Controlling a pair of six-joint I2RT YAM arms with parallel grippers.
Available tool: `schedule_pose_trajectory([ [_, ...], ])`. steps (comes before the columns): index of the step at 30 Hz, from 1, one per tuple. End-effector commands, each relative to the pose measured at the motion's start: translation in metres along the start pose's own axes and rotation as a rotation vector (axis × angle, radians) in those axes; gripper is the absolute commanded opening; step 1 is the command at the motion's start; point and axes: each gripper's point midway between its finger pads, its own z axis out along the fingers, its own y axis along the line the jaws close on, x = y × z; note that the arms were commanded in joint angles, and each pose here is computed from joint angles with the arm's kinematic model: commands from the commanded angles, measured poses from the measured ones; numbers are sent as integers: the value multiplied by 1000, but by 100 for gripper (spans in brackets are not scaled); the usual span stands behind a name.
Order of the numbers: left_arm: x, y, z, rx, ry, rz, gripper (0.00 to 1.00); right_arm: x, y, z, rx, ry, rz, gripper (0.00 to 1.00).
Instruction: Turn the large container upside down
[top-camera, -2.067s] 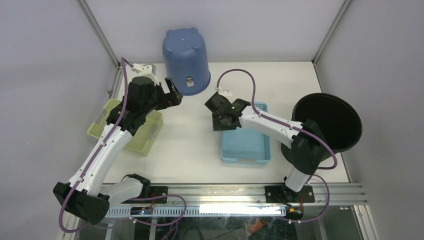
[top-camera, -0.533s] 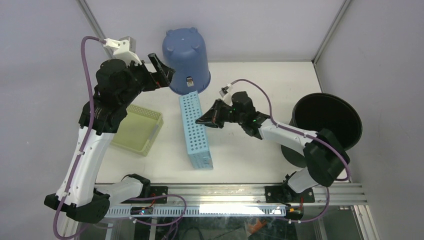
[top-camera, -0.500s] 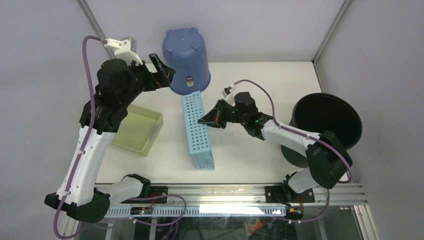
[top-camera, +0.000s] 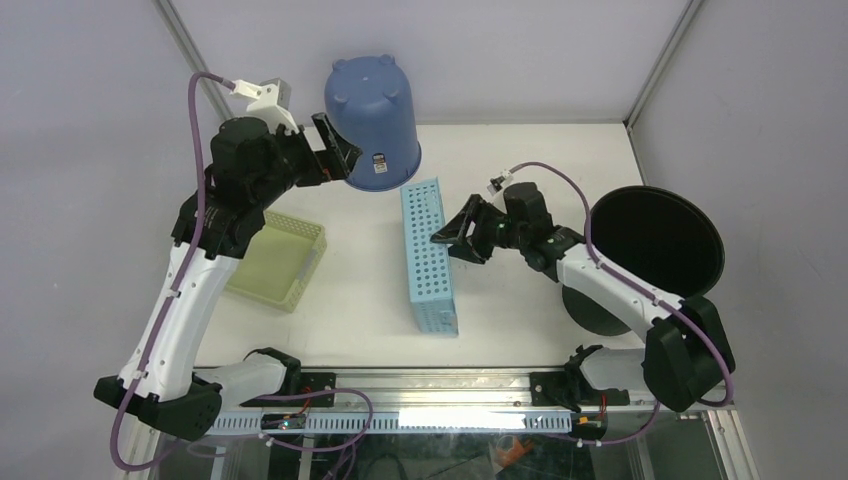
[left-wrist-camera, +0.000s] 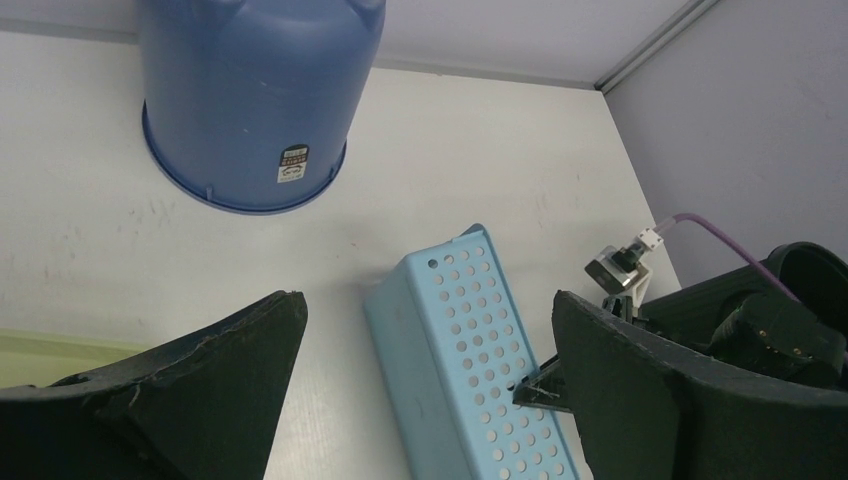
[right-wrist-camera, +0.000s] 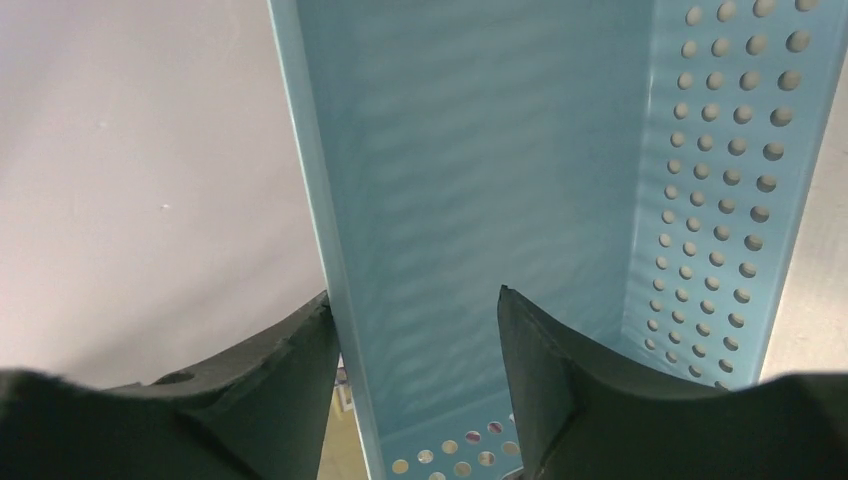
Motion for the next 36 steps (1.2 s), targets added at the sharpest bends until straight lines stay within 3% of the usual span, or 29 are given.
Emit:
schedule_pose_trajectory([
  [1, 20, 1, 14, 23, 59, -41, 99, -12, 5, -15, 96, -48, -122, 61],
  [8, 102, 12, 29, 32, 283, -199, 99, -22, 40, -27, 185, -79, -320, 77],
  [12, 136, 25, 29, 0, 350, -241, 99, -17, 41, -27, 395, -87, -476, 77],
  [17, 187, 39, 31, -16, 472, -287, 99, -24, 34, -35, 635, -146, -604, 62],
  [24, 224, 42, 36, 18, 543, -341, 99, -29, 33, -43, 682, -190, -634, 38],
  [29, 232, 43, 39, 28, 563, -343, 99, -24, 45, -41, 629, -194, -635, 31],
  [36, 227, 41, 41, 39, 553, -322, 99, -32, 9, -51, 769, -204, -616, 29],
])
